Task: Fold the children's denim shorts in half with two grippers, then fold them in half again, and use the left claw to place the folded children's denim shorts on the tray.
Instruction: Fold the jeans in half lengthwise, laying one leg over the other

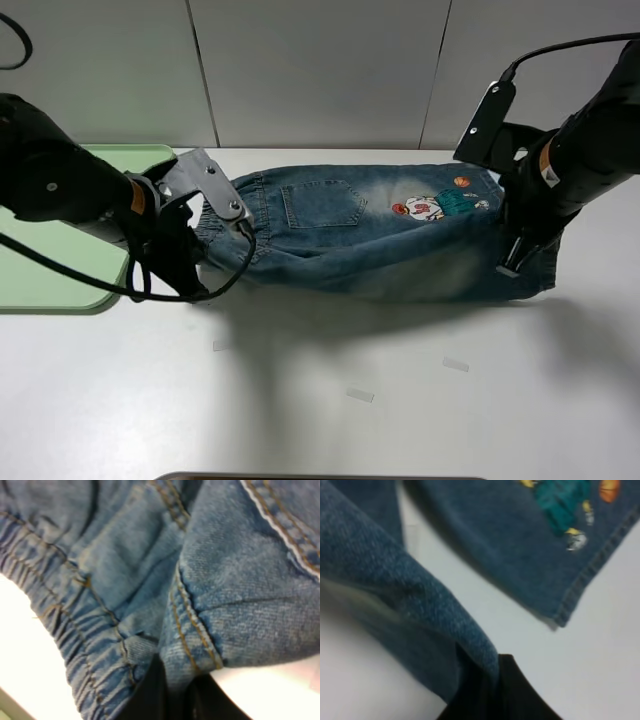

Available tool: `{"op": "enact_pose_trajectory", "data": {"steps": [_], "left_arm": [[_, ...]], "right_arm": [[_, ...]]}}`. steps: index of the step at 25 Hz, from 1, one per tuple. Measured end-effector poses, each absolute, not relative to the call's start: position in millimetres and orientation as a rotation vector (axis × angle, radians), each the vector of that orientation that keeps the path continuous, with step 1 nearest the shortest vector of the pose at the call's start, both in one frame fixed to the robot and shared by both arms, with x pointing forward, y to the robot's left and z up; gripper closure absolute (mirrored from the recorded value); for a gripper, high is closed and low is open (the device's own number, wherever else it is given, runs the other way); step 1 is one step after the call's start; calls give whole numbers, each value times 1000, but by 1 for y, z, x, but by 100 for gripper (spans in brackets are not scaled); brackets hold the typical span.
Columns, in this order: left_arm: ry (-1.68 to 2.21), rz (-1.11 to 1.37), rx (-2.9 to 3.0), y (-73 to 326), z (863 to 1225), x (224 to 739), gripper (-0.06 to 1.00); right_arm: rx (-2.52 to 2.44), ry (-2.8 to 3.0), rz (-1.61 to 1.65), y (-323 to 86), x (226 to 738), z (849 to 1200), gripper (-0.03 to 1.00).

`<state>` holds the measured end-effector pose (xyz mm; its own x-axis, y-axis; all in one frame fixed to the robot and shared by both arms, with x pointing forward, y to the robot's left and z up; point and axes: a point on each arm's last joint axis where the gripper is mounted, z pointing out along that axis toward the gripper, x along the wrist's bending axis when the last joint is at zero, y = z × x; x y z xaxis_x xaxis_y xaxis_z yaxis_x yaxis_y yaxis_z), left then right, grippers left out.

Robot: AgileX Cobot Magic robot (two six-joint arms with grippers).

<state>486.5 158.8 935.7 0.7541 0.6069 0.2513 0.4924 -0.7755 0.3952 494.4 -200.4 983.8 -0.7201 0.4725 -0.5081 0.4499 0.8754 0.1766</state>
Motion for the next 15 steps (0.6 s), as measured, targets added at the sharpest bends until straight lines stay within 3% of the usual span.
{"op": "enact_pose_trajectory", "data": {"steps": [8,15], "left_arm": [[995,560,2591,157,965,510,92],[1088,625,2549,185,977,532,92]], "right_arm": [[856,2345,209,-222,516,994,99],[807,2275,350,-216,528,1001,99]]}}
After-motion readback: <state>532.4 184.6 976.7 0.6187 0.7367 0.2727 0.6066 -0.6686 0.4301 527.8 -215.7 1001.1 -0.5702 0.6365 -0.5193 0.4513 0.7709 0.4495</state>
